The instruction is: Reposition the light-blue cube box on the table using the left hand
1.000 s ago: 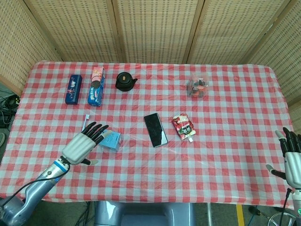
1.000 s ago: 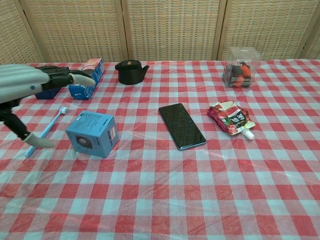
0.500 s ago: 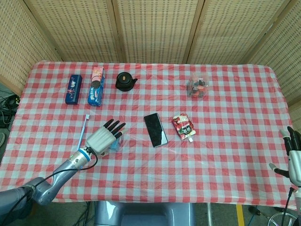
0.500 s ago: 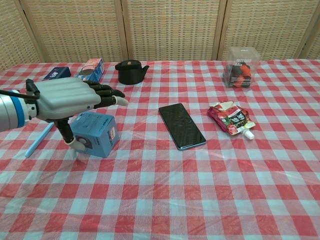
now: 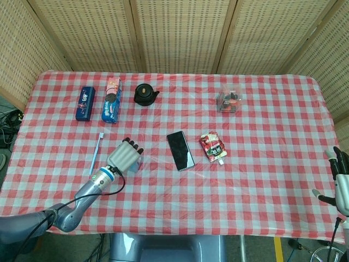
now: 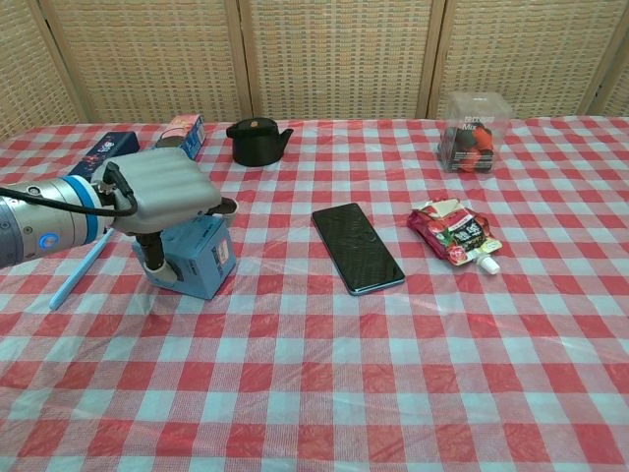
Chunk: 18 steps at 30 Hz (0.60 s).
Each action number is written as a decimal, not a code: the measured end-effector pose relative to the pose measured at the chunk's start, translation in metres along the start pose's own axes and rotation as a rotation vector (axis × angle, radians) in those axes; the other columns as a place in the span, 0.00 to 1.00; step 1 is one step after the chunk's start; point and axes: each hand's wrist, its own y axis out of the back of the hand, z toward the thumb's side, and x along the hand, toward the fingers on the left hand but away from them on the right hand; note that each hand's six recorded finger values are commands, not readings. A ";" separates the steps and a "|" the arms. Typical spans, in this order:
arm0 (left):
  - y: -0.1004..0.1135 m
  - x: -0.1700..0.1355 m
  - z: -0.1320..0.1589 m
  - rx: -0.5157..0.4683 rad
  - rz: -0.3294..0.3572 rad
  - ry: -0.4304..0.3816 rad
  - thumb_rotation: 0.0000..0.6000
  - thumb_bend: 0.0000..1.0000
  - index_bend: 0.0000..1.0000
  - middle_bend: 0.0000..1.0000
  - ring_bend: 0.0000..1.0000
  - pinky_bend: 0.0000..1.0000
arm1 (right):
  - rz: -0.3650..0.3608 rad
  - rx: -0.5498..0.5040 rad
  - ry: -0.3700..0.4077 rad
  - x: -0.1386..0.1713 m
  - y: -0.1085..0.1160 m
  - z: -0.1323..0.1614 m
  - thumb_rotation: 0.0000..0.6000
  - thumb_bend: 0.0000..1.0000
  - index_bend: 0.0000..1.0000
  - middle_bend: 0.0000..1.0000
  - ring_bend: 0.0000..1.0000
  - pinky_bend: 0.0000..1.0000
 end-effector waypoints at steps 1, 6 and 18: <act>0.002 0.000 -0.002 -0.013 0.005 0.010 1.00 0.00 0.47 0.53 0.46 0.42 | 0.001 0.000 0.001 0.000 0.000 0.000 1.00 0.00 0.00 0.00 0.00 0.00; 0.009 0.000 -0.009 -0.141 0.029 0.036 1.00 0.00 0.49 0.53 0.47 0.42 | 0.003 -0.001 0.004 0.000 -0.001 0.001 1.00 0.00 0.00 0.00 0.00 0.00; 0.006 0.002 -0.033 -1.021 0.154 0.078 1.00 0.00 0.52 0.53 0.47 0.37 | 0.014 0.015 0.011 0.001 -0.005 0.005 1.00 0.00 0.00 0.00 0.00 0.00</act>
